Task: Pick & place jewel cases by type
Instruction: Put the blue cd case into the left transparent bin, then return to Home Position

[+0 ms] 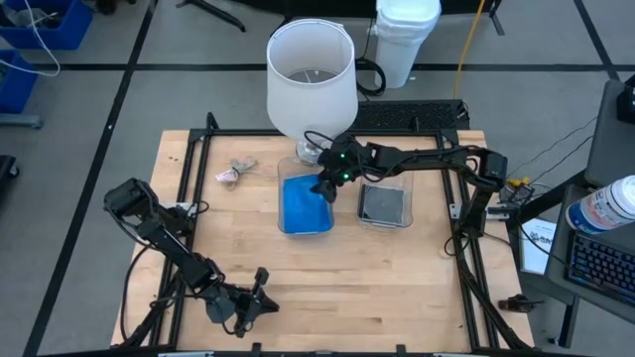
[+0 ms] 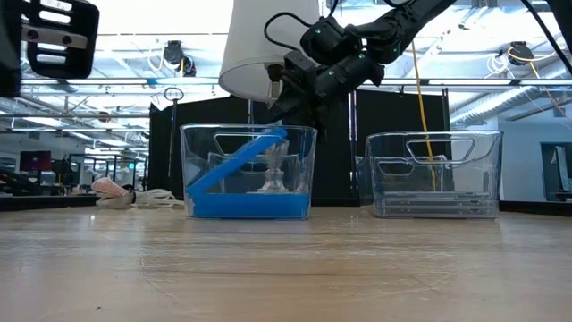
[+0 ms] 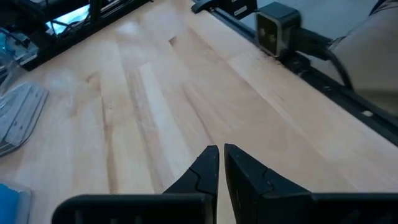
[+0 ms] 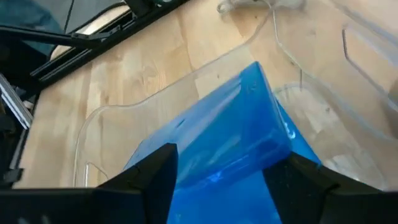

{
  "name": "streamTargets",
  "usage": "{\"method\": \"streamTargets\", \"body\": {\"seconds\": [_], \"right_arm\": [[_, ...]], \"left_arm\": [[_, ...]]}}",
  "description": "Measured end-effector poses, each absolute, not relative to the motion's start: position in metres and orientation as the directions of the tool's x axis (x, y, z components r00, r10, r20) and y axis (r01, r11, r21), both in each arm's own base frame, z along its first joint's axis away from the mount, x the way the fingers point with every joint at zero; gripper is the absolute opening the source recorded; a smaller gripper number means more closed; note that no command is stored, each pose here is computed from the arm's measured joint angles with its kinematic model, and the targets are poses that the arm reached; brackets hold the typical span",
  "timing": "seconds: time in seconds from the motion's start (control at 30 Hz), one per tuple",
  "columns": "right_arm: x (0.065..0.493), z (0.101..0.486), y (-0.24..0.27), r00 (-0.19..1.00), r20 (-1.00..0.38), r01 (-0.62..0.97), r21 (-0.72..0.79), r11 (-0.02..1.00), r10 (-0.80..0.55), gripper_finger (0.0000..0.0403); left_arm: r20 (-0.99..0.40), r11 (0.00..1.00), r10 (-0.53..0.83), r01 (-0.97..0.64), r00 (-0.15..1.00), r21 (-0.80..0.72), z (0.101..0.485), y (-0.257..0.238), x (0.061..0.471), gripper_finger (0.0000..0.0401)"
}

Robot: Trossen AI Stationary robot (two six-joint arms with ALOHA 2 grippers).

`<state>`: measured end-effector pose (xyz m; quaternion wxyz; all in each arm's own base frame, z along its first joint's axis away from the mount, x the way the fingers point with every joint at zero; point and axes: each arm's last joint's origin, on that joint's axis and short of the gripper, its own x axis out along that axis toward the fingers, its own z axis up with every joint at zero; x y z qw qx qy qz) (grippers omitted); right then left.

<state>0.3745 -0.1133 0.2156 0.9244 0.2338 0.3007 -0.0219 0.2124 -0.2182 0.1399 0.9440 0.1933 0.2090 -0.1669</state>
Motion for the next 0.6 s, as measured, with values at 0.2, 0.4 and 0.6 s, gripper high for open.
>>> {"method": "streamTargets", "body": {"seconds": [0.2,0.4,0.6], "right_arm": [[0.374,0.215,-0.113,0.812,-0.577,0.171,0.374,0.912,0.084,0.0234],[0.370,0.222,-0.112,0.816,-0.574,0.129,0.307,0.943,0.076,0.0236],[0.360,0.243,-0.113,0.822,-0.566,0.177,0.160,0.971,-0.056,0.0236]], "left_arm": [[-0.461,0.883,-0.204,0.365,0.863,0.293,0.140,-0.209,0.222,0.0035],[-0.474,0.873,-0.226,0.393,0.851,0.290,0.140,-0.203,0.228,0.0035],[-0.474,0.871,-0.245,0.407,0.846,0.275,0.140,-0.200,0.231,0.0035]]}}
